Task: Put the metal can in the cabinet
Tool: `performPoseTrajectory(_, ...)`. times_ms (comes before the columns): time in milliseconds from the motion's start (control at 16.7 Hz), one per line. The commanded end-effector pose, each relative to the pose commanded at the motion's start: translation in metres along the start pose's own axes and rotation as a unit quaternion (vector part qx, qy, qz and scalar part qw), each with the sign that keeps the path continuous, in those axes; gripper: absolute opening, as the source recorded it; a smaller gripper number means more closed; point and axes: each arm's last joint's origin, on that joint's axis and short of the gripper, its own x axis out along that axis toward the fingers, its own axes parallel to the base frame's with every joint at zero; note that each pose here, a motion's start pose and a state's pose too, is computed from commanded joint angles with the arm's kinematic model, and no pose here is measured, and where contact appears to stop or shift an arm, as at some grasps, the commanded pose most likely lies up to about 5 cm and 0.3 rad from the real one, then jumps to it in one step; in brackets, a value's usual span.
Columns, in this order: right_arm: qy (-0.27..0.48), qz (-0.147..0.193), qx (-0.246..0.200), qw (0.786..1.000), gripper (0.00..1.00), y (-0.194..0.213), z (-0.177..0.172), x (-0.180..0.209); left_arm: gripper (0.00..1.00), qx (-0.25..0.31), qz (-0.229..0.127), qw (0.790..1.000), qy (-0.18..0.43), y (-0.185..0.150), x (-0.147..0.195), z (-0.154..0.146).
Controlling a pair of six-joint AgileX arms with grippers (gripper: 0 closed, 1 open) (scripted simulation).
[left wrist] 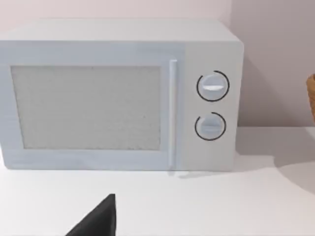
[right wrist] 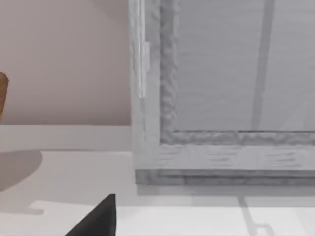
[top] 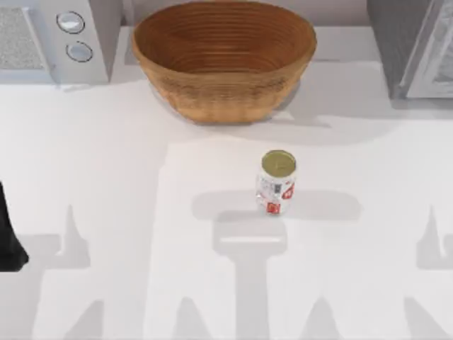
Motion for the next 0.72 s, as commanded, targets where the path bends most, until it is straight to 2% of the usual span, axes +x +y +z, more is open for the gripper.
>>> performPoseTrajectory(420, -0.005, -0.007, 0.003, 1.0, 1.0, 0.004, 0.014, 0.007, 1.0, 0.0, 0.0, 1.0, 0.0, 0.0, 0.0, 0.0)
performPoseTrajectory(720, -0.008, -0.014, 0.009, 1.0, 1.0, 0.021, 0.04, 0.036, 1.0, 0.0, 0.0, 1.0, 0.0, 0.0, 0.0, 0.0)
